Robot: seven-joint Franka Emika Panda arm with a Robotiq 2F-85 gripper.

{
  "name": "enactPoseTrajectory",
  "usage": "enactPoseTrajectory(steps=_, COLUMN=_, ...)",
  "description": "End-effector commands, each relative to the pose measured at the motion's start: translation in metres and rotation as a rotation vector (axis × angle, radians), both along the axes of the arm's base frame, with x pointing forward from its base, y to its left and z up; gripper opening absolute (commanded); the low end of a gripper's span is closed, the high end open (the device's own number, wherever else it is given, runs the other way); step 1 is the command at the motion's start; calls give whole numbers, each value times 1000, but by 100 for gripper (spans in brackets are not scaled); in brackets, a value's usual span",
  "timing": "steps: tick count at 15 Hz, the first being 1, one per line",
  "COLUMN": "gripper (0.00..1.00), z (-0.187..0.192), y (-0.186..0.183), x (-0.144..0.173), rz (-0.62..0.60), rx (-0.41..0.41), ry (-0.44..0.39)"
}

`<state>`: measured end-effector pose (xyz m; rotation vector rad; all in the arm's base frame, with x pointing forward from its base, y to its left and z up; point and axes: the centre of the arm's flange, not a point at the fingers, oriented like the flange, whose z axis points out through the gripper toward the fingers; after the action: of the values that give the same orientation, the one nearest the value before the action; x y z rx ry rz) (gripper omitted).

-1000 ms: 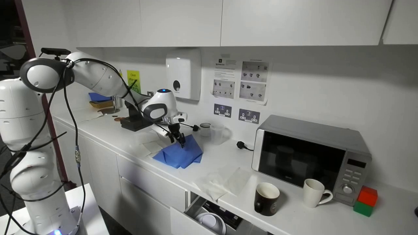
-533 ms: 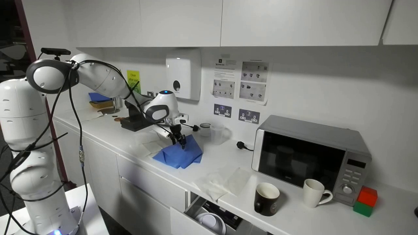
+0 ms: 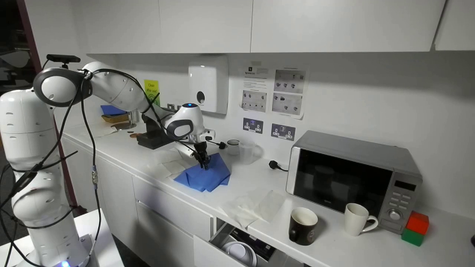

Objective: Fold the blue towel.

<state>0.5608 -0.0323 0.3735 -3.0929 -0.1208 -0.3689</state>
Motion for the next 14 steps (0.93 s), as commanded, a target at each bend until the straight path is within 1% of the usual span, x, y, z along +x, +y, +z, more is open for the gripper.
enactPoseTrajectory(steps=1, gripper=1, z=3, y=-5, x=8, rz=11, rx=-4, ry=-8)
enactPoseTrajectory(steps=5, gripper=0, z=8, y=-3, x=7, rz=9, rx=-22, ry=-7)
enactPoseTrajectory(steps=7, gripper=0, z=15, y=-2, x=4, rz=5, rx=-55, ry=-10)
enactPoseTrajectory(steps=10, gripper=0, z=38, y=3, x=-5, rz=-2, rx=-137, ry=-33)
enactPoseTrajectory(steps=12, gripper=0, z=60, y=7, x=-12, rz=-17, rx=-211, ry=-45)
enactPoseTrajectory(steps=14, gripper=0, z=80, y=9, x=-21, rz=-32, rx=-286, ry=-36)
